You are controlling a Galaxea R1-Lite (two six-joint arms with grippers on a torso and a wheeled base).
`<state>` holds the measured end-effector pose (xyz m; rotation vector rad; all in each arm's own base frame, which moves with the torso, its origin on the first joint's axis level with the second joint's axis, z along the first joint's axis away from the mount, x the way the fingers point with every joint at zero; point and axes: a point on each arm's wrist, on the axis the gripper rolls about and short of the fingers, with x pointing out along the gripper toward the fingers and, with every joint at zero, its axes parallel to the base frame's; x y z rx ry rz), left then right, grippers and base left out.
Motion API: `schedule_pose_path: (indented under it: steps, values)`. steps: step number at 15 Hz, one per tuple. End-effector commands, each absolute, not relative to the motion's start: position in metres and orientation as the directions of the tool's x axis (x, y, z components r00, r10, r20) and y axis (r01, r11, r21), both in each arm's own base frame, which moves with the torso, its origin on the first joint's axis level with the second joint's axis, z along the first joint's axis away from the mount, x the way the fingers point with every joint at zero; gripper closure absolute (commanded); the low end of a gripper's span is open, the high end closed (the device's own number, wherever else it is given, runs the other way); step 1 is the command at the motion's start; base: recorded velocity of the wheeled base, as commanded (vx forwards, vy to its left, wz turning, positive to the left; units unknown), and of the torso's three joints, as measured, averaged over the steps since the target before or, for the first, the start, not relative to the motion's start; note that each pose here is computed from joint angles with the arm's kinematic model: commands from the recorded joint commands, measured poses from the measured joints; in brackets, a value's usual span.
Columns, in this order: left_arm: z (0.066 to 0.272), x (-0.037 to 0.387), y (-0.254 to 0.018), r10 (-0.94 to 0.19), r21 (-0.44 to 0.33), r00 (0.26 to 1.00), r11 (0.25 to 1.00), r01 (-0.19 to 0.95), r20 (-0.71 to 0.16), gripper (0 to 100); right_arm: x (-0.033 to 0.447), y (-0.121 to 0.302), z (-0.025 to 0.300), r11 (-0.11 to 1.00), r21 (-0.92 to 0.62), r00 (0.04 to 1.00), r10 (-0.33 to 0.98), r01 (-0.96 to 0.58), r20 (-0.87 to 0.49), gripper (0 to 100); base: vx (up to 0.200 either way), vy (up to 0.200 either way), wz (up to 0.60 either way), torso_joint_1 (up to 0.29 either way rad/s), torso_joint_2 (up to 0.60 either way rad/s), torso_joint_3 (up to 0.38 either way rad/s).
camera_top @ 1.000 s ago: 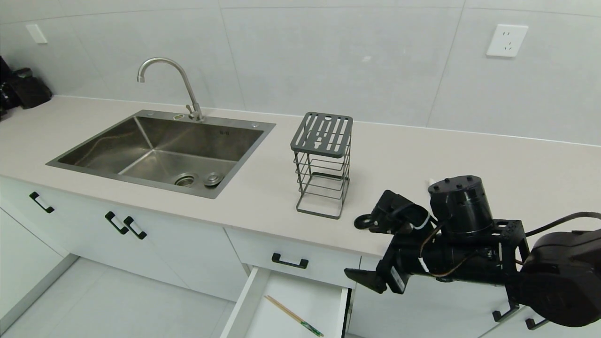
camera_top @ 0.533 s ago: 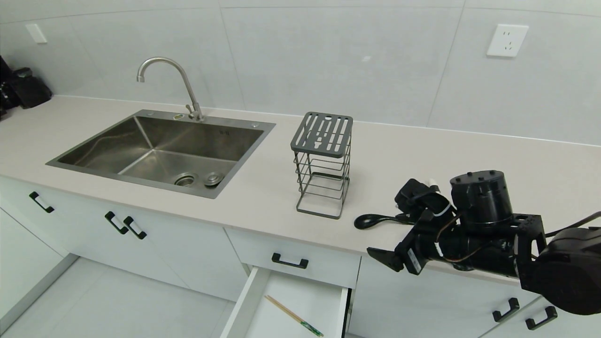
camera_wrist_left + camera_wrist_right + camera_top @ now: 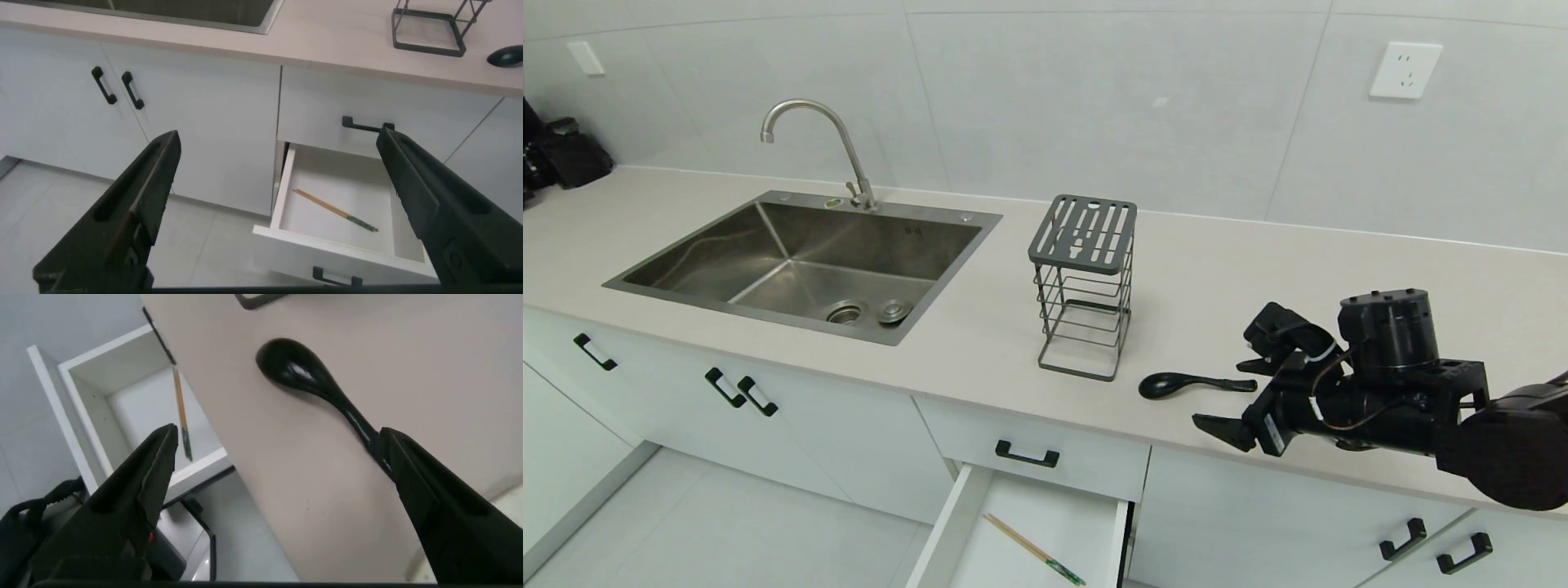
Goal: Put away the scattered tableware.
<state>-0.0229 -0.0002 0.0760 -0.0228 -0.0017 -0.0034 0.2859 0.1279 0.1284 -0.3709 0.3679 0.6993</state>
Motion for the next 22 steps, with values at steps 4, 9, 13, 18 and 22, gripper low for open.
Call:
schedule_pose_path:
  steps: [4, 9, 13, 18, 22]
  values:
    - [0.076, -0.023, 0.000, -0.003, -0.023, 1.000, 1.000, 0.003, 0.002, 0, 0.301, 0.121, 0.113, 0.704, -0.203, 0.700, 0.540, -0.680, -0.467, 0, 0.000, 0.000, 0.00, 0.000, 0.00, 0.000]
    - [0.076, -0.023, 0.000, -0.003, -0.023, 1.000, 1.000, 0.003, 0.002, 0, 0.321, 0.128, 0.097, 0.702, -0.202, 0.698, 0.546, -0.683, -0.464, 0, 0.000, 0.000, 0.00, 0.000, 0.00, 0.000]
    - [0.076, -0.023, 0.000, -0.003, -0.023, 1.000, 1.000, 0.003, 0.002, 0, 0.342, 0.136, 0.091, 0.702, -0.210, 0.705, 0.549, -0.680, -0.450, 0, 0.000, 0.000, 0.00, 0.000, 0.00, 0.000]
    - [0.076, -0.023, 0.000, -0.003, -0.023, 1.000, 1.000, 0.003, 0.002, 0, 0.355, 0.142, 0.082, 0.702, -0.207, 0.703, 0.549, -0.682, -0.452, 0, 0.000, 0.000, 0.00, 0.000, 0.00, 0.000]
    - [0.076, -0.023, 0.000, -0.003, -0.023, 1.000, 1.000, 0.003, 0.002, 0, 0.362, 0.144, 0.079, 0.704, -0.208, 0.706, 0.547, -0.679, -0.450, 0, 0.000, 0.000, 0.00, 0.000, 0.00, 0.000]
